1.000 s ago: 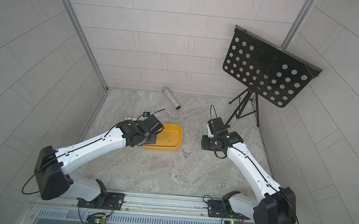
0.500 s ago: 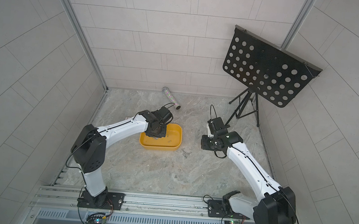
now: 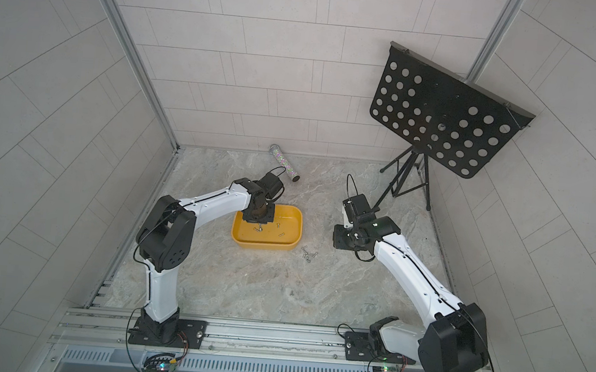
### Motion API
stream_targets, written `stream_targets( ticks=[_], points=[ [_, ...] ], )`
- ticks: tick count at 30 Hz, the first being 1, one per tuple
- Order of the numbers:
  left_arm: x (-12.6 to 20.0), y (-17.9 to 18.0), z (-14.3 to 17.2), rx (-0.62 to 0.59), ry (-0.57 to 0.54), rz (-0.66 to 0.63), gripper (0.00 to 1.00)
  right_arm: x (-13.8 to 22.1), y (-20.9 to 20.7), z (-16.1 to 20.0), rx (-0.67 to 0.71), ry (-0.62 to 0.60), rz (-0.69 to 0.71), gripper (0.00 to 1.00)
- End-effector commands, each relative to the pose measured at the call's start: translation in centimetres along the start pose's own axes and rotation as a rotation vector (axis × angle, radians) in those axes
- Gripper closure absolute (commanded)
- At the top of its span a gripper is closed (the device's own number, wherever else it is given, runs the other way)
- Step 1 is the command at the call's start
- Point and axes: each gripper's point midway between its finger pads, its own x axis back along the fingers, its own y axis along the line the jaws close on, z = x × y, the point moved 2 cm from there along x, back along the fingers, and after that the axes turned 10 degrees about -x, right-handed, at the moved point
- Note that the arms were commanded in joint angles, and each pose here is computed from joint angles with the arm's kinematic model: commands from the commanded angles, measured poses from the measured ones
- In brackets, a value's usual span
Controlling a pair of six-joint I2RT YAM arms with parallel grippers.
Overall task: Put the screws on the desktop into the storage box
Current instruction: Place the screw in the storage box.
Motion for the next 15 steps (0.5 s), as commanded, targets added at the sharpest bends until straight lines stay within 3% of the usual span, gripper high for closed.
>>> stream_targets(
  ticks=[1,15],
  points=[
    [-0.54,0.16,-0.55,-0.009,0.009,0.004,0.81,0.03,-0.22,-0.06,0.002,0.002,0.016,0.69],
    [-1.03,0.81,-1.07,-0.005,0.019,0.005,0.73,-0.11,-0.17,-0.01,0.002,0.013,0.019,0.69]
  ],
)
